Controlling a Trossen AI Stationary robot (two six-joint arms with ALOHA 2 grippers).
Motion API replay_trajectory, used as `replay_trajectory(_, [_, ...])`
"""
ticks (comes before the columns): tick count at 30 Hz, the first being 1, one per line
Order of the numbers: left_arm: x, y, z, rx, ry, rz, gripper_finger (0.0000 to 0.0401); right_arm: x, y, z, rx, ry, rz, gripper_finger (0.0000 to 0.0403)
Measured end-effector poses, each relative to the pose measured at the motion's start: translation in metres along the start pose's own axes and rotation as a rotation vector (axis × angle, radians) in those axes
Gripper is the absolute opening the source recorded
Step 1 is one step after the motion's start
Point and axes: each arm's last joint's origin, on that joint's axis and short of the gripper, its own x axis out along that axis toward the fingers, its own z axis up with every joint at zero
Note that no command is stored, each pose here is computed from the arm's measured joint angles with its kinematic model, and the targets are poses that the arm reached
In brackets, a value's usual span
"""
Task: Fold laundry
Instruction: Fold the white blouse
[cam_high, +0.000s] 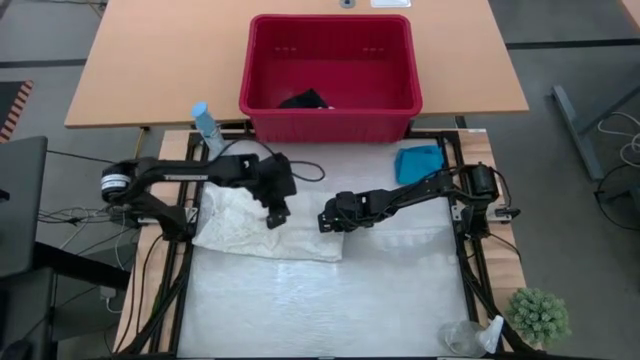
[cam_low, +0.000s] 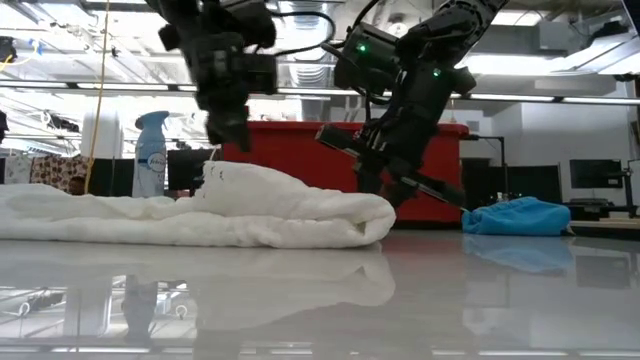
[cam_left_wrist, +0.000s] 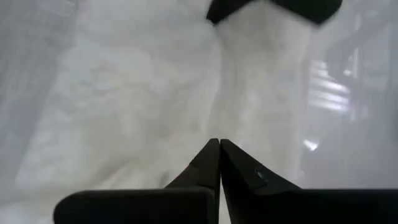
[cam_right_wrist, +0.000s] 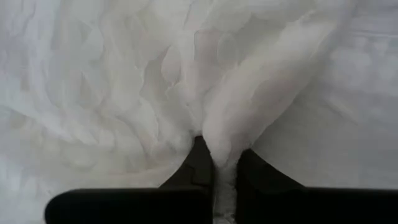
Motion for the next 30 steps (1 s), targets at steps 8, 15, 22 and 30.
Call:
replay_trajectory(8, [0.003,0.012,-0.077,-0.143,-0.048,0.025,0.0000,0.000,-0.002,-0.001,-0.014,0.006,-0.019,0.0049])
replay_trajectory(15, [0.013,0.021,-0.128,-0.324,-0.023,0.084,0.0000,-0.006,-0.003,-0.001,-0.024,0.012,-0.030,0.0049])
replay_trajectory(22, [0.025,0.028,-0.131,-0.312,-0.100,0.158,0.0000,-0.012,-0.006,0.004,-0.040,0.016,-0.037,0.0049])
replay_trajectory(30, [0.059,0.033,-0.123,-0.339,-0.130,0.044,0.0000,-0.040,-0.021,-0.001,-0.065,0.041,-0.187,0.0049])
